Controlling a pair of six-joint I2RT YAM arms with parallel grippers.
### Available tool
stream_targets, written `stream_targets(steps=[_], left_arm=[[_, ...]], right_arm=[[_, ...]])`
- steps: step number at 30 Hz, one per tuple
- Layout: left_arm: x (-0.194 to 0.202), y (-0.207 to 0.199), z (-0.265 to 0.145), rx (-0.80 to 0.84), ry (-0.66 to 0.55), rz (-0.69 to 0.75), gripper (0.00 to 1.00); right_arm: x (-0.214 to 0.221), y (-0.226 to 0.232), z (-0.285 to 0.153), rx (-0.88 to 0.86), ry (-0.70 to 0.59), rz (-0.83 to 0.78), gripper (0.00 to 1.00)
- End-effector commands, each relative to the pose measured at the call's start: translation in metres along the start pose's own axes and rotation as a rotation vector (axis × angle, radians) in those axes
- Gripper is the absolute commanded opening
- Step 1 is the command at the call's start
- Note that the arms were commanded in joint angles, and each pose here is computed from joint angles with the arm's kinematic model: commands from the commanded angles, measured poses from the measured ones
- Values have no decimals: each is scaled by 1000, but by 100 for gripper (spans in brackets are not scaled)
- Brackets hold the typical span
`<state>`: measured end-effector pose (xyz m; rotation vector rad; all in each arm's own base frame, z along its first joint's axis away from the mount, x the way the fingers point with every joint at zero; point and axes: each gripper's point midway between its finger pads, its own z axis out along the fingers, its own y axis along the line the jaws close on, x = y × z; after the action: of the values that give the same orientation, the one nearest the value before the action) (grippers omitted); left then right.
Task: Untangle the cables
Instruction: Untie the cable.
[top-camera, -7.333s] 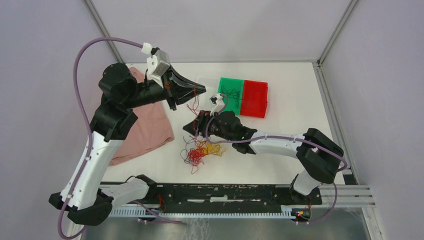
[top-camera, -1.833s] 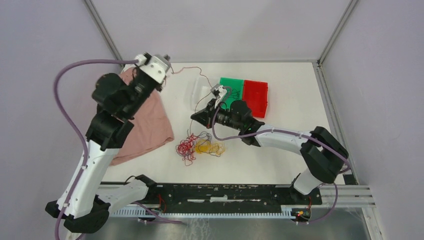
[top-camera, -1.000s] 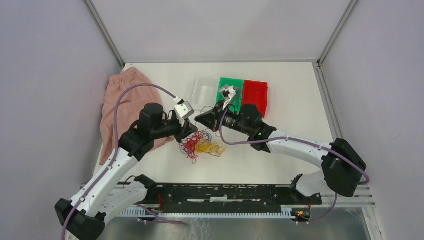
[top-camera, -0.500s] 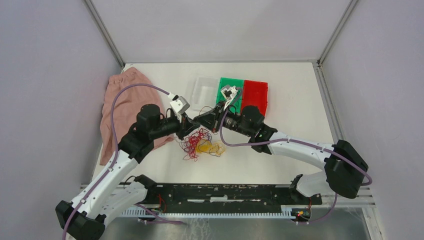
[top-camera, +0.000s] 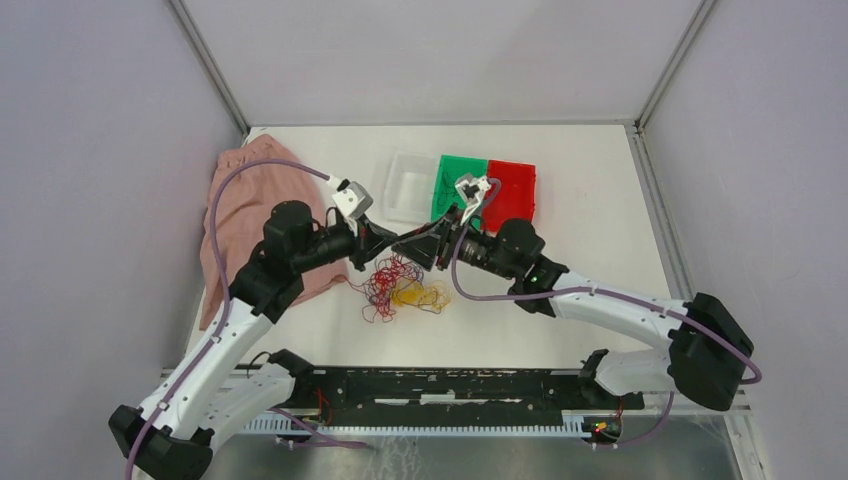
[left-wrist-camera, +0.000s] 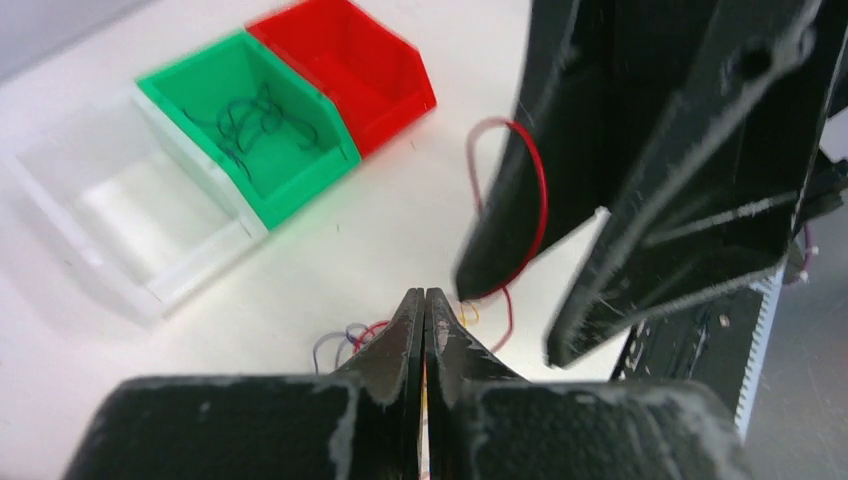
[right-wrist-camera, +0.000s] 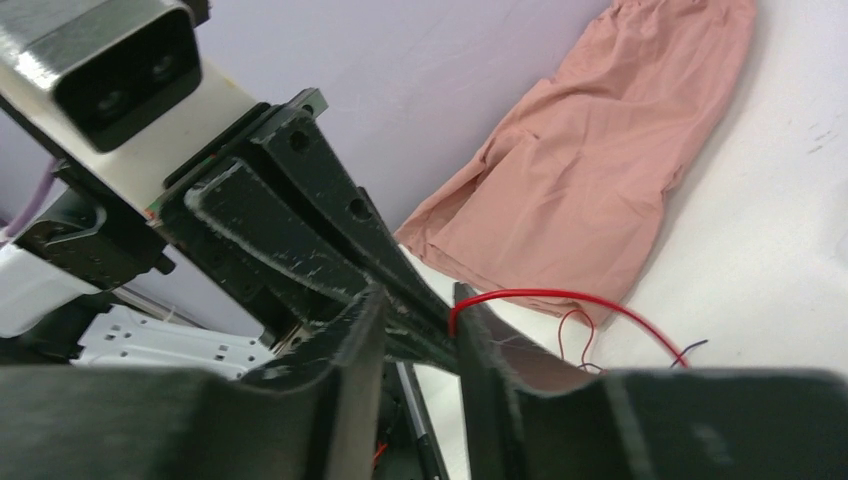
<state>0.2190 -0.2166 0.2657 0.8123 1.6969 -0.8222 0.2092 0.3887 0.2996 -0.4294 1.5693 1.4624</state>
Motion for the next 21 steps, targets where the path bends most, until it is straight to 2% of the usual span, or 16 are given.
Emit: stream_targets(steps=[1, 5, 9, 13, 18, 21], left_arm=[[-68, -4, -15, -13, -146, 95, 3], [-87, -12, -25, 8, -174, 159, 3], [-95, -19, -31, 26, -180, 186, 3], [-52, -41, -27, 182, -73, 120, 5], [-8, -52, -17, 289, 7, 45, 19], [25, -43, -16, 284, 112, 102, 28]], right_arm=[[-21, 31, -27, -97, -58, -45, 47], [-51, 41, -49, -83, -97, -89, 47], [-62, 48, -58, -94, -95, -114, 45], [-62, 45, -48, -105, -100, -65, 39], [-57, 44, -35, -146, -98, -2, 33], [-51, 36, -33, -109, -67, -26, 35]])
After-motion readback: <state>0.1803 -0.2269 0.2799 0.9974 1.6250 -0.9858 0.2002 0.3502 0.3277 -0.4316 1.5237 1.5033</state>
